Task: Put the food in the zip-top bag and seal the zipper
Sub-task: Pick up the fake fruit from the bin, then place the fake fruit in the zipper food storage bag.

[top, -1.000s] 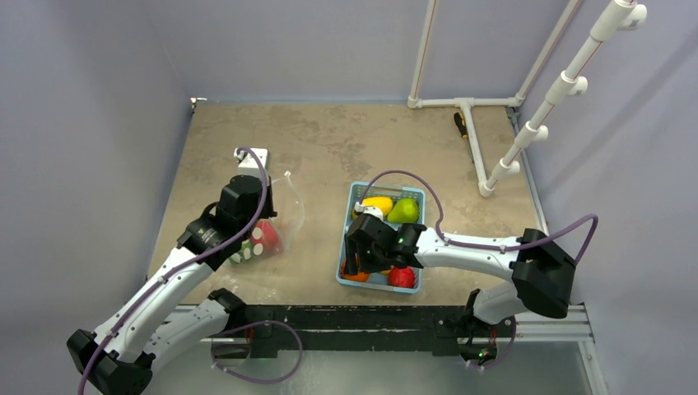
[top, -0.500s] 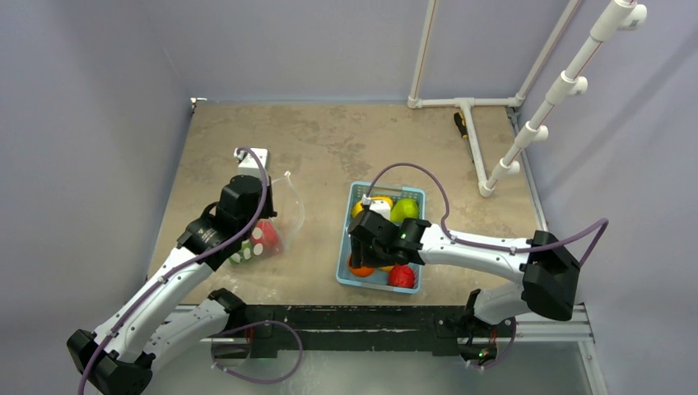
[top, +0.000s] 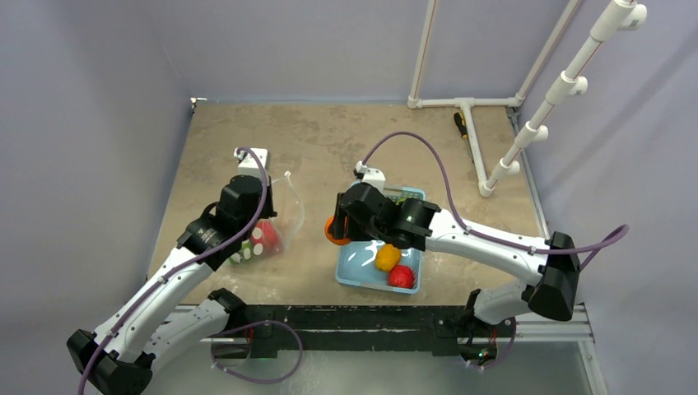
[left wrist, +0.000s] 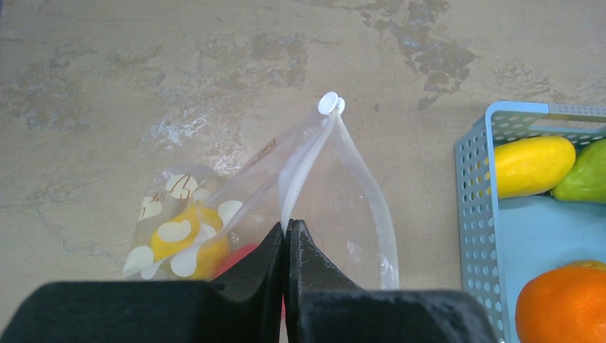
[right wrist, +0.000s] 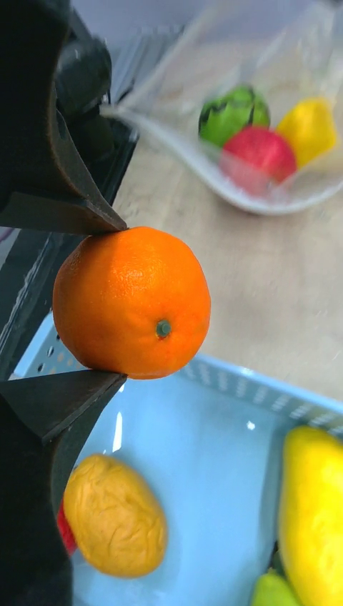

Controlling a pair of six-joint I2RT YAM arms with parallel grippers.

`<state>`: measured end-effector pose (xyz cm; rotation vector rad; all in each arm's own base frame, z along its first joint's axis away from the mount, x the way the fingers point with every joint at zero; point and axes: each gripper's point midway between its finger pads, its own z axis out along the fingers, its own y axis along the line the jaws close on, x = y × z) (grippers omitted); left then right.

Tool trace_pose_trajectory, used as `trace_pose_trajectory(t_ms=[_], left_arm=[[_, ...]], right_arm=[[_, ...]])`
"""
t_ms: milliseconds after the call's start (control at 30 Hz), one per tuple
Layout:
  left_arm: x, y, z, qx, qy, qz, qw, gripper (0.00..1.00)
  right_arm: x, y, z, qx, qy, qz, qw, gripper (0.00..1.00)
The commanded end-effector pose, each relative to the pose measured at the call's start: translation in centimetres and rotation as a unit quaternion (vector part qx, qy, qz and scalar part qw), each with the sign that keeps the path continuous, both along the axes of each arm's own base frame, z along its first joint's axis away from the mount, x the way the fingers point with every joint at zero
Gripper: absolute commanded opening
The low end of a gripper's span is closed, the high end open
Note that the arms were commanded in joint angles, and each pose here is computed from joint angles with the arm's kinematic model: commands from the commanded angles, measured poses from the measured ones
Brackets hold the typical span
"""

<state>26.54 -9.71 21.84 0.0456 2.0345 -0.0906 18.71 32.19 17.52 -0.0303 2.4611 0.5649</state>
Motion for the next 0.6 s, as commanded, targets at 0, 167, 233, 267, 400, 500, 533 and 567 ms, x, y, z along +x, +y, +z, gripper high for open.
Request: trace_pose_trajectory(t_ms=[0,167,233,267,400,500,533,567], left_arm=[[0.5,-0.3,0.8,-0.005,-0.017,-0.003,1.0,0.0],[0.4,-0.3,0.9,-0.006,-0.018,-0.003,1.0,0.0],[0.4,-0.2,1.0,-0.006,-0.019,-0.003,1.0,0.0],[0.4,-0.3,1.0,-0.006,-0.02,-0.003,1.0,0.0],[0.4,-0.3,1.0,-0.006,-0.02,-0.004,1.0,0.0],[0.4,-0.3,1.0,-0.006,-0.021,-0.005,1.0,0.0],[0.4,-0.3,1.0,-0.006,-0.021,-0.005,1.0,0.0],[0.3,-0.3,1.1,-0.007,-0.021,-0.005,1.0,0.0]], right_arm=[[2.0,2.8,6.5,0.079,-0.064,-0.004,0.995,0.27],[3.2,5.1,8.7,0.106,-0.09,0.009,0.99,0.28],[3.6,6.0,8.9,0.11,-0.096,0.013,0.989,0.28],[3.8,6.4,8.9,0.112,-0.099,0.016,0.989,0.28],[4.7,8.4,9.0,0.121,-0.111,0.026,0.986,0.28],[5.4,9.8,8.8,0.12,-0.121,0.036,0.985,0.29],[5.7,10.2,8.7,0.117,-0.123,0.037,0.985,0.29],[5.9,10.6,8.5,0.115,-0.125,0.04,0.985,0.29]])
